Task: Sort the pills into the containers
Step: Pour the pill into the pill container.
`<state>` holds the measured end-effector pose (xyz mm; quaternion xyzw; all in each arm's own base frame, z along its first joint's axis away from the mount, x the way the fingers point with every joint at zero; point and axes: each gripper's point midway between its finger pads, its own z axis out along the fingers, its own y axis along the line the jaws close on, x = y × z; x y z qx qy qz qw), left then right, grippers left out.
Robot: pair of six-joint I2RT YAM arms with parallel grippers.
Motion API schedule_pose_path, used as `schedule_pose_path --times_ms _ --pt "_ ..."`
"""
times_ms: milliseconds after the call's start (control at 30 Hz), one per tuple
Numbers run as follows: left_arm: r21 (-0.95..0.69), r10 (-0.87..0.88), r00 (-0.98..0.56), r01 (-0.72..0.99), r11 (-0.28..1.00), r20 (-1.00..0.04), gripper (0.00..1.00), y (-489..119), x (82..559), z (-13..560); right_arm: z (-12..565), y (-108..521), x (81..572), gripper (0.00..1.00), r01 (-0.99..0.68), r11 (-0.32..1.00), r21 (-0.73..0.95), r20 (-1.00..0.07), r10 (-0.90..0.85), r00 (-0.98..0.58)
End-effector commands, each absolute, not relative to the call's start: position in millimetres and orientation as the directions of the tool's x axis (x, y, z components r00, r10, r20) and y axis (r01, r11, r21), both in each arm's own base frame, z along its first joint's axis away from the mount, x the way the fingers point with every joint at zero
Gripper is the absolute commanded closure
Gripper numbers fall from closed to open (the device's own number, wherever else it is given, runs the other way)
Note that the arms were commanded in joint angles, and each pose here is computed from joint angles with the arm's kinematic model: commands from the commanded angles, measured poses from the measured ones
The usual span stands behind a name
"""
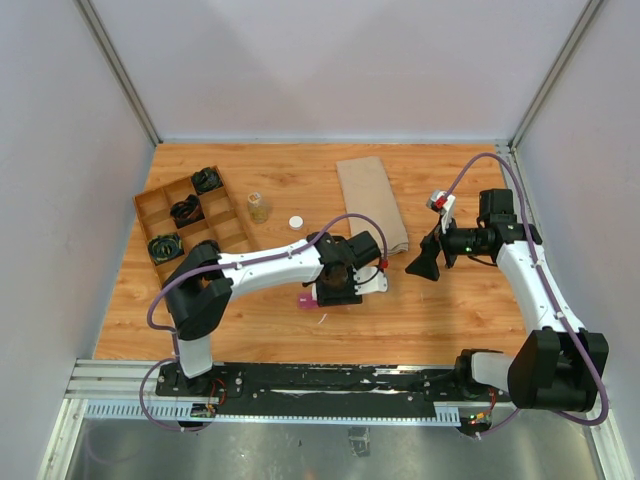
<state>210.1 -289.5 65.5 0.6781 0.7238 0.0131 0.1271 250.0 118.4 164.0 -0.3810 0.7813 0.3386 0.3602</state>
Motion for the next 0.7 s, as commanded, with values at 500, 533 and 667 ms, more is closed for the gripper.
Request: schedule_pose_path --times_ms 500,533,667 --pt "0.221 0.973 -0.041 0.971 0.092 -0.226 1.00 -294.8 211.1 84.3 175.9 116.2 253.4 0.01 -0.842 0.481 0.244 -0.836 -0.336 -0.435" --pt "0.222 0.971 -0.037 0.971 0.091 -0.235 1.00 -297.7 209.3 88.3 175.9 116.1 253.6 0.01 -0.842 0.482 0.243 -0.836 -0.337 -0.434" --pt "0.228 0.990 -0.063 0.969 0.091 -0.127 1.00 -277.3 212.5 72.4 175.4 116.1 253.8 0.02 -0.841 0.482 0.248 -0.834 -0.336 -0.438"
